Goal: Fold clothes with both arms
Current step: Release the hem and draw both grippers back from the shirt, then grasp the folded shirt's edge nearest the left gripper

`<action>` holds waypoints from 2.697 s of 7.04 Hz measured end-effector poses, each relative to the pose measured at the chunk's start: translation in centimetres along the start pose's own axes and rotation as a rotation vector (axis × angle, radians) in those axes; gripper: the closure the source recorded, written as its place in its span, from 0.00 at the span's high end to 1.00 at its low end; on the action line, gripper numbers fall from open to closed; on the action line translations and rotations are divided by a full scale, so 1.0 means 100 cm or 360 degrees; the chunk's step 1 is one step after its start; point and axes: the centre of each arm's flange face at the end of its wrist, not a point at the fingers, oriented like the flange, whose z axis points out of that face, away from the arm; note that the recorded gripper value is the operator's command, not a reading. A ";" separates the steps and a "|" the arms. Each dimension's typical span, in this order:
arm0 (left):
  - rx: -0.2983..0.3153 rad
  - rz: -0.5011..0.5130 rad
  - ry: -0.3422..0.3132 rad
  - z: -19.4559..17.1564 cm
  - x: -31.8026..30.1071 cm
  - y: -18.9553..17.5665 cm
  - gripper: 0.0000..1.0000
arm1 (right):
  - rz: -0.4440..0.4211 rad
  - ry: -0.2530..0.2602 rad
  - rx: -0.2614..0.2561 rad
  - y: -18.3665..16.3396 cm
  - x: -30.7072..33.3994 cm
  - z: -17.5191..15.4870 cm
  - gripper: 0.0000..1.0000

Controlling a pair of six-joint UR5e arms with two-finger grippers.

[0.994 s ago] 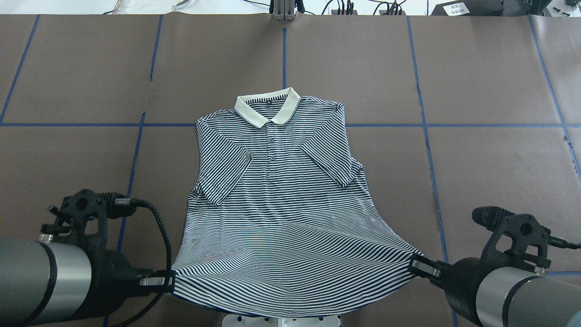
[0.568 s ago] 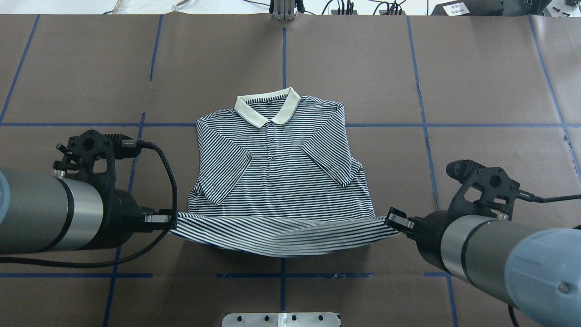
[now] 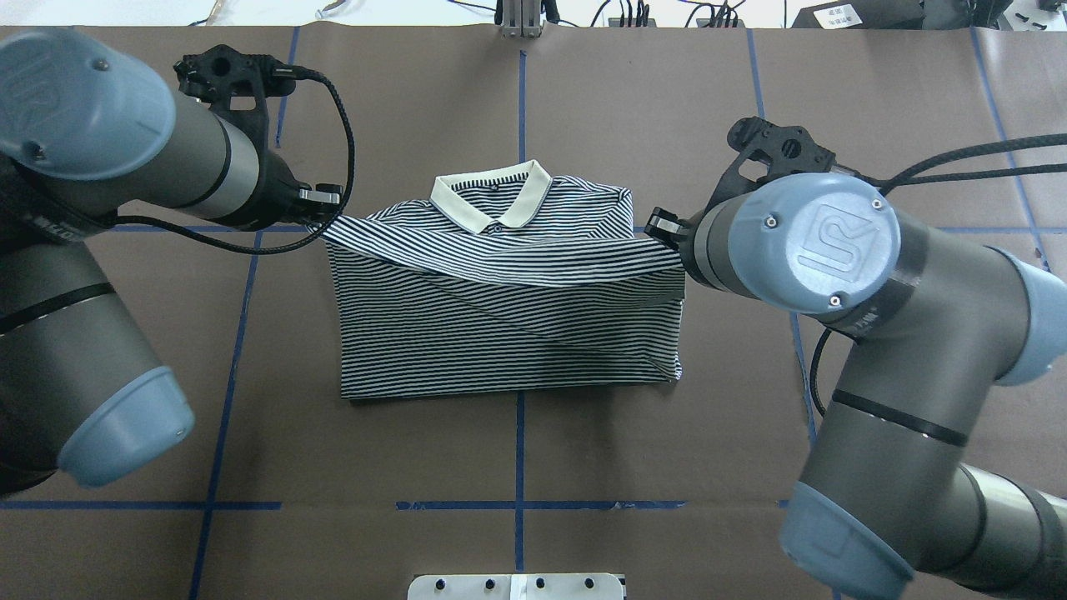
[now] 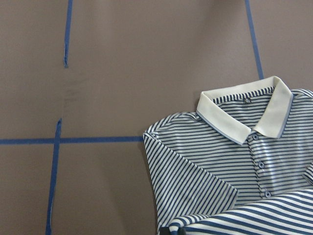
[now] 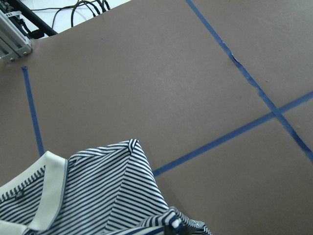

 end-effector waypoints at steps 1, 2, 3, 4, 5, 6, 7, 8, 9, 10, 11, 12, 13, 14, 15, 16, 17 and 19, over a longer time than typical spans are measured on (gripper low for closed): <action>0.0009 0.0000 -0.0009 0.037 -0.003 -0.014 0.00 | -0.0002 0.0004 0.0025 -0.010 -0.003 0.042 0.00; 0.0017 0.0000 -0.0008 0.076 -0.008 -0.023 0.00 | -0.0008 0.0026 0.0040 -0.016 -0.008 0.080 0.00; 0.0018 -0.0001 -0.0009 0.110 -0.017 -0.028 0.00 | -0.0012 0.0047 0.0047 -0.018 -0.016 0.113 0.00; 0.0018 -0.0001 -0.0020 0.134 -0.023 -0.029 0.00 | -0.0014 0.0059 0.0048 -0.018 -0.021 0.135 0.00; 0.0019 0.0001 -0.0029 0.148 -0.026 -0.028 0.00 | -0.0015 0.0073 0.0048 -0.018 -0.021 0.148 0.00; 0.0012 0.0006 -0.0034 0.156 -0.025 -0.026 0.99 | -0.0016 0.0084 0.0047 -0.018 -0.020 0.154 0.99; 0.0007 0.0031 -0.0031 0.160 -0.024 -0.023 1.00 | -0.0038 0.0093 0.0047 -0.017 -0.019 0.157 1.00; 0.0017 0.0087 -0.0002 0.152 -0.021 -0.019 1.00 | -0.0099 0.0090 0.0041 -0.020 -0.020 0.156 1.00; 0.0030 0.0136 0.0046 0.136 -0.022 -0.013 1.00 | -0.0171 0.0080 0.0008 -0.029 -0.020 0.153 1.00; 0.0026 0.0173 0.0099 0.117 -0.028 -0.001 1.00 | -0.0252 0.0068 -0.0072 -0.049 -0.017 0.148 1.00; 0.0005 0.0207 0.0158 0.102 -0.028 0.019 1.00 | -0.0351 0.0047 -0.0161 -0.073 -0.009 0.142 1.00; -0.0044 0.0222 0.0211 0.095 -0.022 0.053 1.00 | -0.0445 0.0025 -0.0218 -0.094 0.003 0.135 1.00; -0.0108 0.0195 0.0235 0.097 -0.017 0.088 0.82 | -0.0496 0.0012 -0.0237 -0.104 0.014 0.131 1.00; -0.0154 0.0146 0.0238 0.104 -0.012 0.121 0.68 | -0.0517 0.0005 -0.0243 -0.107 0.019 0.128 1.00; -0.0177 0.0100 0.0236 0.112 -0.008 0.149 0.62 | -0.0524 0.0001 -0.0244 -0.108 0.020 0.126 1.00; -0.0199 0.0060 0.0231 0.118 -0.007 0.170 0.59 | -0.0527 0.0001 -0.0245 -0.108 0.021 0.126 1.00; -0.0215 0.0029 0.0219 0.124 -0.007 0.185 0.57 | -0.0527 0.0005 -0.0245 -0.108 0.023 0.127 1.00; -0.0226 0.0007 0.0210 0.127 -0.006 0.196 0.48 | -0.0527 0.0009 -0.0246 -0.108 0.025 0.128 1.00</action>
